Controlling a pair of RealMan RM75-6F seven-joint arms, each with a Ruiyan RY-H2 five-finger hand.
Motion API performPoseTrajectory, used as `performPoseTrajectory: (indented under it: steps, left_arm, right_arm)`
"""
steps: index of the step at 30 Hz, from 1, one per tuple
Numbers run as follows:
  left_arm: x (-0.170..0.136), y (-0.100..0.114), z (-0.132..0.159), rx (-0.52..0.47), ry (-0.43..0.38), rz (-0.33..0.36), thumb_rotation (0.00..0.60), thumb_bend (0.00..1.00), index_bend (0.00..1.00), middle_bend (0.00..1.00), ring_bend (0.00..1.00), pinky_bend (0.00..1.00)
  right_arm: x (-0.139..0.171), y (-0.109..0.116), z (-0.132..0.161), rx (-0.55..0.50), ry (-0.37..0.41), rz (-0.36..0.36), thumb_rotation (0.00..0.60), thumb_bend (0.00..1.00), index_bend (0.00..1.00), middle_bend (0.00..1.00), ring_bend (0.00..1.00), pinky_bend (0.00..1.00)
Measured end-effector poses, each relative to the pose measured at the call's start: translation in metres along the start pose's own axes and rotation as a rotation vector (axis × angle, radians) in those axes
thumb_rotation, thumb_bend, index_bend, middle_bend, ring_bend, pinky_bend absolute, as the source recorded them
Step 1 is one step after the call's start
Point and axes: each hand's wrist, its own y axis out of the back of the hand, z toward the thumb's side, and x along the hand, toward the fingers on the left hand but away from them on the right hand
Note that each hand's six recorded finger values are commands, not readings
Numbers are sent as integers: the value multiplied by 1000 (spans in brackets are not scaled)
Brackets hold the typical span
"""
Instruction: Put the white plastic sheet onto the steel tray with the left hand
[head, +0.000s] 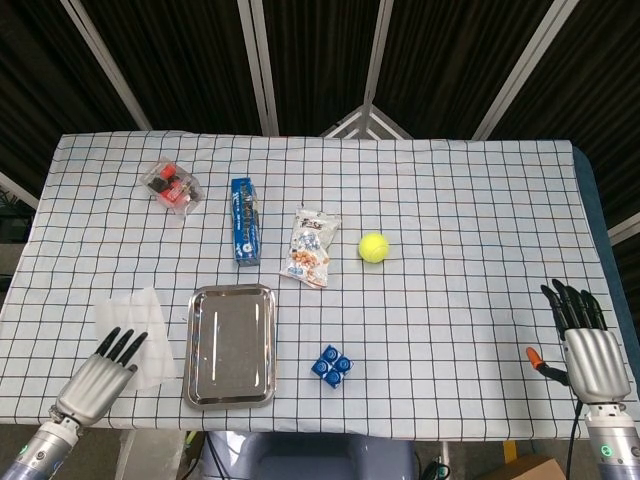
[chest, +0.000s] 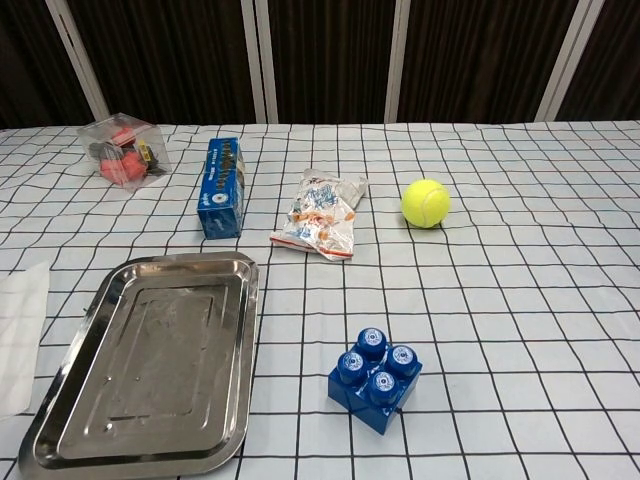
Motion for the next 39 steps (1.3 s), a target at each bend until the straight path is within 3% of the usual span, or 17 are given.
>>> performPoseTrajectory:
  steps: [4, 9, 13, 18, 23, 27, 39]
  left_arm:
    - [12, 50, -13, -22, 38, 160, 600, 493, 577, 27, 0, 0]
    - [27, 108, -12, -36, 21, 331, 600, 494, 577, 35, 0, 0]
    - [37, 158, 8, -50, -42, 457, 600, 494, 573, 37, 0, 0]
    - [40, 186, 47, -41, -152, 525, 600, 494, 566, 39, 0, 0]
    - [31, 181, 81, -42, -247, 529, 600, 494, 566, 44, 0, 0]
    - [22, 164, 97, -18, -303, 507, 600, 494, 554, 40, 0, 0]
    - [18, 79, 102, 3, -335, 328, 600, 494, 552, 42, 0, 0]
  right_arm:
    - [0, -1, 1, 2, 4, 3, 600, 314, 0, 0, 0, 0]
    - [-1, -1, 1, 7, 6, 3, 600, 313, 0, 0, 0, 0]
    - [-1, 0, 0, 4, 4, 3, 600, 313, 0, 0, 0, 0]
    - [-1, 0, -1, 5, 4, 1, 600, 313, 0, 0, 0, 0]
    - [-2, 1, -2, 3, 0, -2, 600, 314, 0, 0, 0, 0]
    - [-2, 2, -2, 2, 0, -2, 600, 313, 0, 0, 0, 0]
    - [-3, 0, -2, 13, -3, 5, 600, 314, 0, 0, 0, 0]
